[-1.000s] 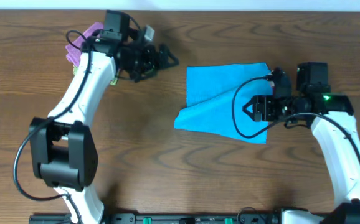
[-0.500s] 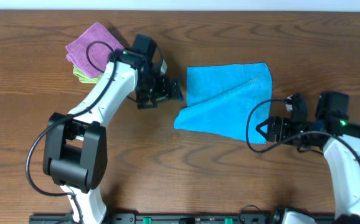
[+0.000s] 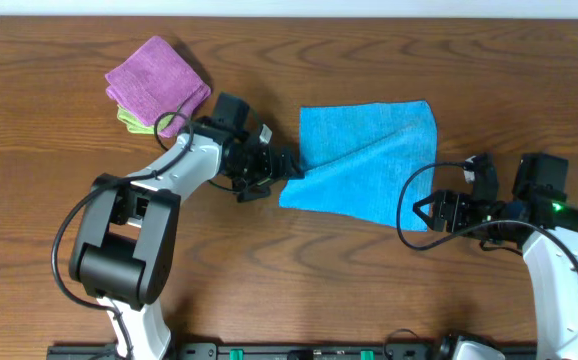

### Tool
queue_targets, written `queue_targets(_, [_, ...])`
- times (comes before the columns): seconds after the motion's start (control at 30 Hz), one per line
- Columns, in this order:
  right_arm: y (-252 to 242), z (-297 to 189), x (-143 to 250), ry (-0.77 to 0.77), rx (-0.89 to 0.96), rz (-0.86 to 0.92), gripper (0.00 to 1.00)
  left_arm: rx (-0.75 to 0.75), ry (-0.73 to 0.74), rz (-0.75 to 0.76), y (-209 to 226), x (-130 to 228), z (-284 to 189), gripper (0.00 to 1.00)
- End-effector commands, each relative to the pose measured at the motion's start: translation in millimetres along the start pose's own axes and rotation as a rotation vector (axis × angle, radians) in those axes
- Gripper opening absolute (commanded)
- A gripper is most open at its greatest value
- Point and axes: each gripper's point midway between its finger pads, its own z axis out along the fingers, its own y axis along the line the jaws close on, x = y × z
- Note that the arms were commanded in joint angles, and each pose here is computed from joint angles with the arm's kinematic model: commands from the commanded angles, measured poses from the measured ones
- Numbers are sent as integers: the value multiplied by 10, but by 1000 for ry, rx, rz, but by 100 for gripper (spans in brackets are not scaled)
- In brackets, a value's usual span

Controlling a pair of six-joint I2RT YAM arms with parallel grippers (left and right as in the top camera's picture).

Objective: Fold the cloth
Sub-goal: 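Grasp the cloth's left and right near edges with both grippers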

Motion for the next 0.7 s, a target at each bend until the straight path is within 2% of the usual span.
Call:
queue_targets(0.0, [27, -18, 18, -7, -20, -10, 76, 44, 35, -82, 41, 99, 103, 95])
queue_targets(0.17, [30, -18, 40, 2, -21, -2, 77, 84, 18, -98, 60, 125, 209, 100])
queue_targets(0.2, [30, -18, 42, 3, -21, 0, 77, 87, 17, -98, 55, 132, 226, 93])
queue_targets(0.37, [31, -18, 53, 7, -21, 3, 77, 111, 4, -72, -26, 164, 335, 84])
queue_targets(0.5, [33, -18, 70, 14, -22, 8, 78, 107, 6, -45, -73, 201, 390, 62])
queue_targets(0.57, [34, -19, 84, 19, -22, 11, 78, 105, 8, -41, -81, 213, 401, 40])
queue_targets(0.6, [35, -19, 90, 21, -22, 13, 78, 106, 10, -41, -82, 216, 402, 20])
queue_targets(0.67, [28, -18, 90, 22, -19, 12, 78, 108, 11, -40, -86, 218, 402, 6])
